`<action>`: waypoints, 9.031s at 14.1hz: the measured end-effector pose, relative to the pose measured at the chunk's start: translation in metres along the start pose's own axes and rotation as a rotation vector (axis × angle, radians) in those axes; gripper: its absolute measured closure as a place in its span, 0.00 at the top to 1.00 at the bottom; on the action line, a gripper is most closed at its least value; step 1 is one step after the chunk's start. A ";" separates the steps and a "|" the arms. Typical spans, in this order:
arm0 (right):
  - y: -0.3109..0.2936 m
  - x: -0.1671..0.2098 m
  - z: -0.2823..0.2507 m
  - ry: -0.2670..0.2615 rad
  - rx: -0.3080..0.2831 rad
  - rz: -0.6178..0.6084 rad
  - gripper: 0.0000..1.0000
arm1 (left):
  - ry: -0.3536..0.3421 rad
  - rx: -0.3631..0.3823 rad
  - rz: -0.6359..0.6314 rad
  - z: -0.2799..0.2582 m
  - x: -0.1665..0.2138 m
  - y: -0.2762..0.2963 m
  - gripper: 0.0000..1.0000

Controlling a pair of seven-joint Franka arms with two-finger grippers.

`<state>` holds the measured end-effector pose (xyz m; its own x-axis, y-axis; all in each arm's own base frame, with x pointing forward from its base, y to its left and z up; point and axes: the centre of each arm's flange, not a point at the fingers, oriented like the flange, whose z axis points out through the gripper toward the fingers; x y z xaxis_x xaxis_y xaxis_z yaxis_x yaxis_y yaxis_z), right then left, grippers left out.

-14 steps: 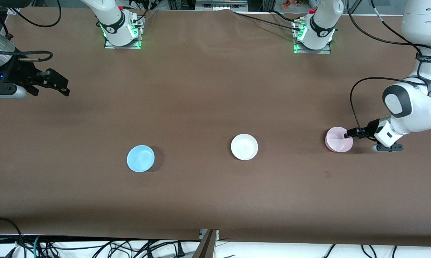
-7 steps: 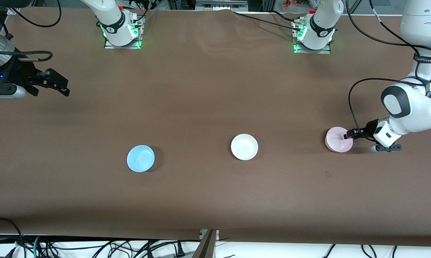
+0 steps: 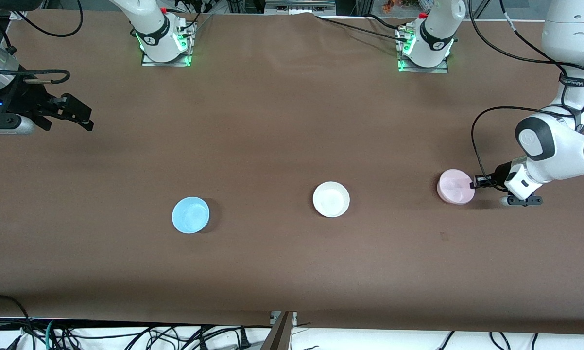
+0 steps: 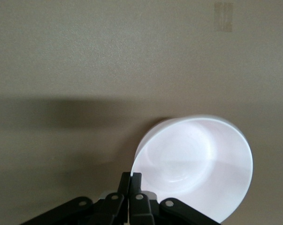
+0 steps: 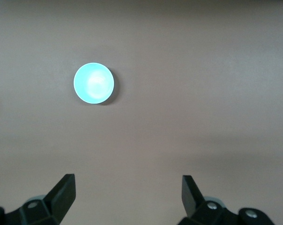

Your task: Stack pink and blue bowls on white bowl

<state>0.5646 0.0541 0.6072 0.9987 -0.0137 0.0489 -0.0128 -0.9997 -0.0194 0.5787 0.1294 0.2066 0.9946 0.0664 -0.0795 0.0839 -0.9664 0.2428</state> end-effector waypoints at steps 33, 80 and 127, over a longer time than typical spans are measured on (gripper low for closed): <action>-0.081 0.088 0.364 -0.157 -0.044 -0.099 0.84 | -0.021 -0.008 -0.231 0.044 0.020 0.425 0.02; -0.467 -0.026 0.339 -0.023 0.255 0.372 0.02 | 0.006 0.225 -0.075 -0.311 -0.020 0.174 1.00; -0.458 0.032 0.325 0.077 0.233 0.374 0.79 | 0.034 0.225 -0.034 -0.318 -0.004 0.196 1.00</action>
<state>0.6180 0.5176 0.2928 0.9207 -0.3841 0.0697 -0.3525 -0.8947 -0.2743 0.6101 0.0187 0.5617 0.9932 0.1046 -0.0507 0.1056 -0.9942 0.0186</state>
